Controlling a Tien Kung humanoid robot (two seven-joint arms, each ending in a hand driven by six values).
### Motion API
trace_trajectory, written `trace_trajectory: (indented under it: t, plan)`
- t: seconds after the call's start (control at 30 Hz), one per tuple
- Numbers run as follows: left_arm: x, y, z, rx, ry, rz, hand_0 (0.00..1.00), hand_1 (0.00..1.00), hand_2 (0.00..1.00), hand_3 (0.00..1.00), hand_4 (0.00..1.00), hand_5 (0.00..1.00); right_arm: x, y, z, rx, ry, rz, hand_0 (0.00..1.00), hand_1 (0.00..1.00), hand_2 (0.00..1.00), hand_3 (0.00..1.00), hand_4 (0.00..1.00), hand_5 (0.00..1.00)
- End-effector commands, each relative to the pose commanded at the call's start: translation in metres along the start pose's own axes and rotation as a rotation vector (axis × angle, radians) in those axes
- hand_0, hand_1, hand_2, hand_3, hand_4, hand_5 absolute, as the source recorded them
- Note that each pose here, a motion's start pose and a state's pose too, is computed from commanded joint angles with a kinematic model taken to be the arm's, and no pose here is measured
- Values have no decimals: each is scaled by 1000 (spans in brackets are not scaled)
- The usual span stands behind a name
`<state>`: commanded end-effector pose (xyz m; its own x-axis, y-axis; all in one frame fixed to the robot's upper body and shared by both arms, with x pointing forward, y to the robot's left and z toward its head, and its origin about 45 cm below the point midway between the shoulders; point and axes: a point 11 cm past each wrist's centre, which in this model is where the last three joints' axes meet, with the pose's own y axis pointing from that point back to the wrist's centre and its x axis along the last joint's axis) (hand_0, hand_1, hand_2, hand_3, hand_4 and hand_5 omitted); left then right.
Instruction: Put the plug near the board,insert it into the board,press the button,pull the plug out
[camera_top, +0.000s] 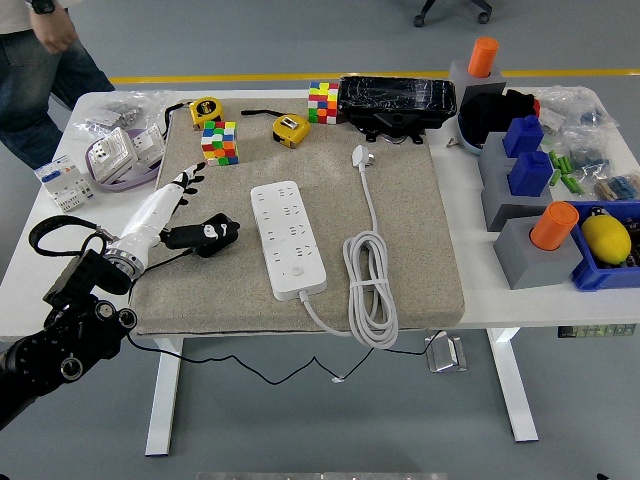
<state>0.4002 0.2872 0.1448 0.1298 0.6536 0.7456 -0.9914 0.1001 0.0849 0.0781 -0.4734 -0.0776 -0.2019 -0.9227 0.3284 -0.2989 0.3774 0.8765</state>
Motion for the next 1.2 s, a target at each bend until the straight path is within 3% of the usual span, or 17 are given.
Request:
trace_trajectory:
  t: [0.17,0.2,0.33,0.7,1.2]
  plan:
    - [15,8,7,-37,195,91,669,790,855,910,998,592,1,1,7,-13,-16,7,597,620,611,546,925,471]
    - [20,8,8,-38,245,111,610,719,727,788,968,539,0,1,8,-13,-22,6,596,620,612,546,925,472]
    - [31,11,10,-34,339,150,610,719,727,788,968,539,-4,1,12,-22,-28,1,596,620,612,546,925,472]
    - [43,25,-1,-18,360,178,606,697,714,768,922,524,-7,2,20,-41,-51,1,595,620,614,547,925,473]
    - [50,32,7,-53,355,184,613,693,716,766,914,532,-2,3,26,-48,-78,13,596,622,615,546,925,474]
